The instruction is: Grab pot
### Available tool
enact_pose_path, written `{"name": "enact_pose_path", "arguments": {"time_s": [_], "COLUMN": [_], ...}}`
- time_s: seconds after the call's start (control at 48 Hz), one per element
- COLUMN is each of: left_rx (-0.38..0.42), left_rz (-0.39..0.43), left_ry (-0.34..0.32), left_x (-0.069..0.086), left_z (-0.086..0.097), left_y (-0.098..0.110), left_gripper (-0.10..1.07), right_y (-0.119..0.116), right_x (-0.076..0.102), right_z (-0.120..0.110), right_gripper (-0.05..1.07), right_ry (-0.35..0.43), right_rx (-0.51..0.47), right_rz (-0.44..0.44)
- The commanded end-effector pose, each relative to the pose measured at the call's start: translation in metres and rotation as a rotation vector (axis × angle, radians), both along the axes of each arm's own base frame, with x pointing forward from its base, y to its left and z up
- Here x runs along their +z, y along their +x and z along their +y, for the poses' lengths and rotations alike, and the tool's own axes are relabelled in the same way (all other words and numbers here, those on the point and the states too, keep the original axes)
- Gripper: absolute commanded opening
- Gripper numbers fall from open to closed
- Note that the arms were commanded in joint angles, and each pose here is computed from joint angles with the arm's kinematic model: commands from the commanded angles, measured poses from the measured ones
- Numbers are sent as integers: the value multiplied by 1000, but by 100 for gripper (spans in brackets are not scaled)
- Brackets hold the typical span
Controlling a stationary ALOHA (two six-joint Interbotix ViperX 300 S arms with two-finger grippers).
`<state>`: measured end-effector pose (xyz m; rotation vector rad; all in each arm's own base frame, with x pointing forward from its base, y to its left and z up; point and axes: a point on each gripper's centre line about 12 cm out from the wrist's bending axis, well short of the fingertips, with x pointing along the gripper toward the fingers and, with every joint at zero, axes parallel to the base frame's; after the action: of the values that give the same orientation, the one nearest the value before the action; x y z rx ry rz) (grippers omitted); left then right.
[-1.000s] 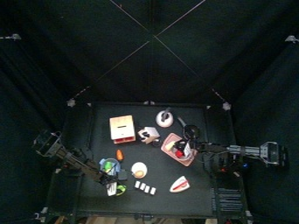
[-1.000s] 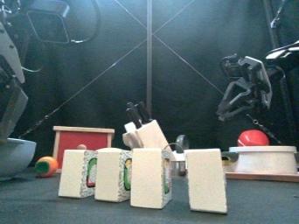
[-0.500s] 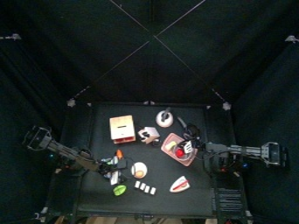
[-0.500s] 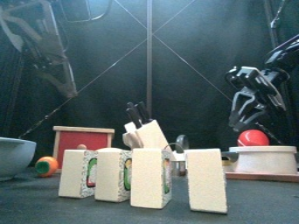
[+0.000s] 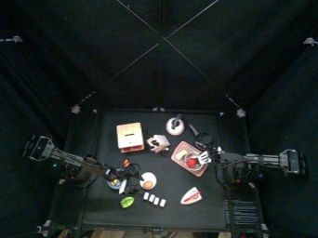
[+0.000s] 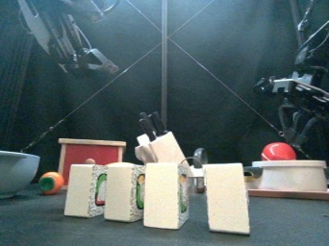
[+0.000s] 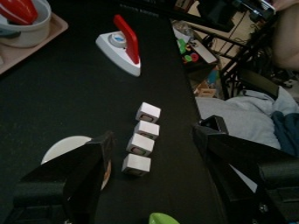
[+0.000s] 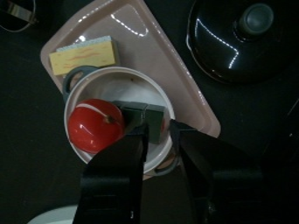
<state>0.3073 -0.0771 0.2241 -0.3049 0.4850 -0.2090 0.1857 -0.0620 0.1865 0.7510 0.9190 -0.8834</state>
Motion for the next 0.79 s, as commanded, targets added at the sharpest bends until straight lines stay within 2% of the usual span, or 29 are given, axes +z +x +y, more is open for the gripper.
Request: {"name": "enact_pose_path", "arguments": {"time_s": [0.0, 0.167, 0.396, 0.771], "left_rx": [13, 23, 56, 74], "left_rz": [-9, -1, 21, 41], "left_ry": [-23, -37, -36, -35], "left_x": [3, 1, -2, -5], "left_z": [2, 2, 9, 11], "left_y": [1, 1, 1, 1], "left_gripper": [102, 102, 102, 102], "right_y": [-3, -8, -5, -10], "right_x": [-3, -17, -27, -40], "right_z": [0, 1, 0, -15], "right_gripper": [69, 69, 69, 69], "right_ry": [-2, 5, -12, -25], "right_rx": [2, 8, 47, 2], "right_rz": [7, 30, -30, -9]}}
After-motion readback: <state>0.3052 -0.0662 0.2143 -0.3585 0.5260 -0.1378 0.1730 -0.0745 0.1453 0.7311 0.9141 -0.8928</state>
